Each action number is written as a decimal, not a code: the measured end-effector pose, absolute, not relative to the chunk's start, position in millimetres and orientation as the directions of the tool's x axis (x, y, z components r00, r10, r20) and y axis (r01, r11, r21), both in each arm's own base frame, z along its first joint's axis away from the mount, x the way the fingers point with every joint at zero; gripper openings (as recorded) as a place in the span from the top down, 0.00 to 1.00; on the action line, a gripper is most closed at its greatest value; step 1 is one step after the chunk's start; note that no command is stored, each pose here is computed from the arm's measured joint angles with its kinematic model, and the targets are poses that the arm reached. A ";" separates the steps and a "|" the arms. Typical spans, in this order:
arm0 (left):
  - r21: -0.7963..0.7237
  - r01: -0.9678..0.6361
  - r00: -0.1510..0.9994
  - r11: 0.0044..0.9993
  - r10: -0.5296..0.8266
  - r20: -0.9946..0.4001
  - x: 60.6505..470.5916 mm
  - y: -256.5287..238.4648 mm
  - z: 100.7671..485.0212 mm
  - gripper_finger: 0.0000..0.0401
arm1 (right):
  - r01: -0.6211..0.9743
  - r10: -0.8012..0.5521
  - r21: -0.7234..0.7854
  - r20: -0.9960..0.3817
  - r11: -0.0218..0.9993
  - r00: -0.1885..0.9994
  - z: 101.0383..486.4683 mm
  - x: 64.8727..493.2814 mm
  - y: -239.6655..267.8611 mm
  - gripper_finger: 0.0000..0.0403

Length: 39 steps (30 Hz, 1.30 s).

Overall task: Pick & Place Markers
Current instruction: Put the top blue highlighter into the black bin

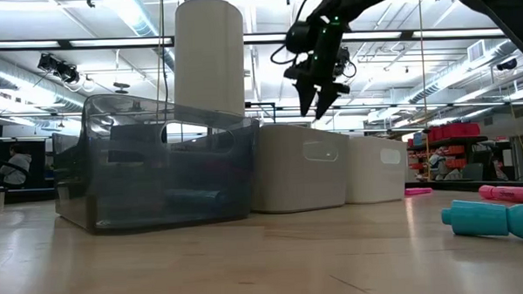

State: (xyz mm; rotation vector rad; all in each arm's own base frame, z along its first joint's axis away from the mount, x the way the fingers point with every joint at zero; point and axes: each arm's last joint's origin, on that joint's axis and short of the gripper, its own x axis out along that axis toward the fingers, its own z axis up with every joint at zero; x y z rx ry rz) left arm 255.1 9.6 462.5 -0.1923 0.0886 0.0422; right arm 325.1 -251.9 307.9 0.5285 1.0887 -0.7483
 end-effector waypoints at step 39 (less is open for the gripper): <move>-0.218 -0.053 0.995 0.974 0.033 -0.098 255.1 9.5 461.9 0.45 | 0.729 -0.052 0.064 -0.989 0.682 0.136 170.0 363.0 -250.1 0.36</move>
